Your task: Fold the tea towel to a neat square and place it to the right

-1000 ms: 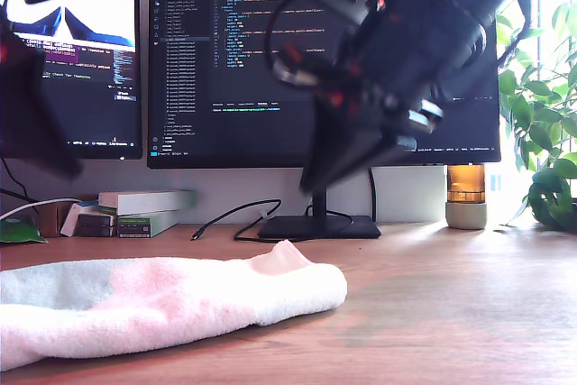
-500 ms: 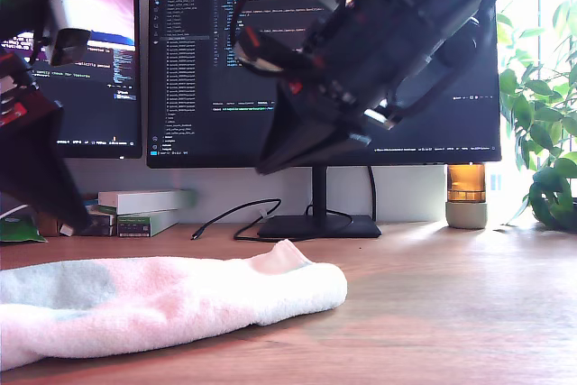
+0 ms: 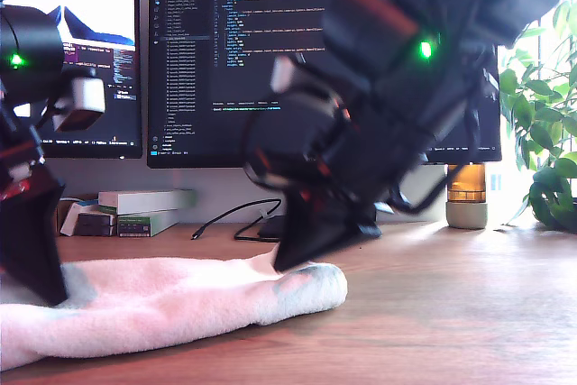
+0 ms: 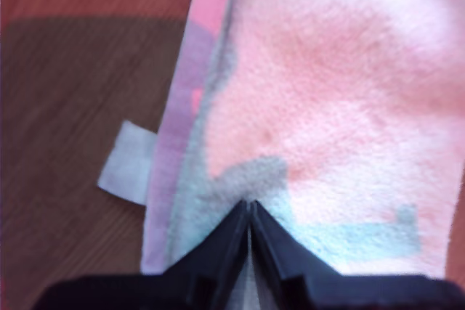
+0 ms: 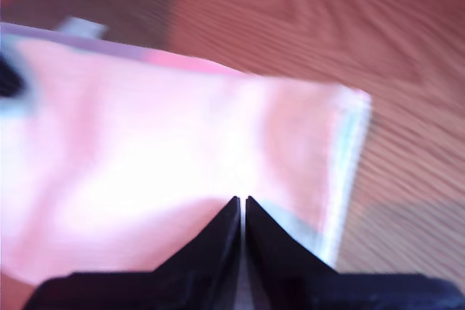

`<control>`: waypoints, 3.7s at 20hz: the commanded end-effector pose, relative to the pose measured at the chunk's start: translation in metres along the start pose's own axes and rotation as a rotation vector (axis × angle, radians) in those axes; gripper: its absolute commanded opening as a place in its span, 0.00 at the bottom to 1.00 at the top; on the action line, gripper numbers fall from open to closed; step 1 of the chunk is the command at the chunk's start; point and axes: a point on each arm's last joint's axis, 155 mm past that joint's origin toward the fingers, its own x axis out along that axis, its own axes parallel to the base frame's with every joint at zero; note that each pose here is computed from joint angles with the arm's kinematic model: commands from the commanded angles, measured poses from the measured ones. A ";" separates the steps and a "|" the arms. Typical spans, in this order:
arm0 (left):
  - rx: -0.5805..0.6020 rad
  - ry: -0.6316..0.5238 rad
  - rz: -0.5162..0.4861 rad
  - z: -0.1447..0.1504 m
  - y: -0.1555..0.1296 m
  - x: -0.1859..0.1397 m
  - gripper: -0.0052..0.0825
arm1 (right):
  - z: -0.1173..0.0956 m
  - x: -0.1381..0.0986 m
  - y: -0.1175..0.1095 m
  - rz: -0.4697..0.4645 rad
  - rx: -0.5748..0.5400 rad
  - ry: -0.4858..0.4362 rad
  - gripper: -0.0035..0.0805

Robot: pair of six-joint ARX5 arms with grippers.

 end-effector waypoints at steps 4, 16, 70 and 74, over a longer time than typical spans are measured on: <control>-0.017 0.083 -0.038 -0.015 -0.010 0.021 0.04 | -0.011 0.018 -0.001 0.014 0.017 0.015 0.03; -0.086 0.092 -0.178 -0.002 -0.076 0.034 0.04 | 0.002 0.015 -0.070 -0.053 0.015 -0.006 0.03; -0.067 0.129 0.116 0.005 -0.059 0.039 0.04 | -0.006 0.019 -0.048 -0.017 -0.252 0.074 0.03; -0.101 0.115 0.069 0.009 -0.071 0.040 0.04 | -0.008 0.022 -0.049 -0.018 -0.264 0.078 0.03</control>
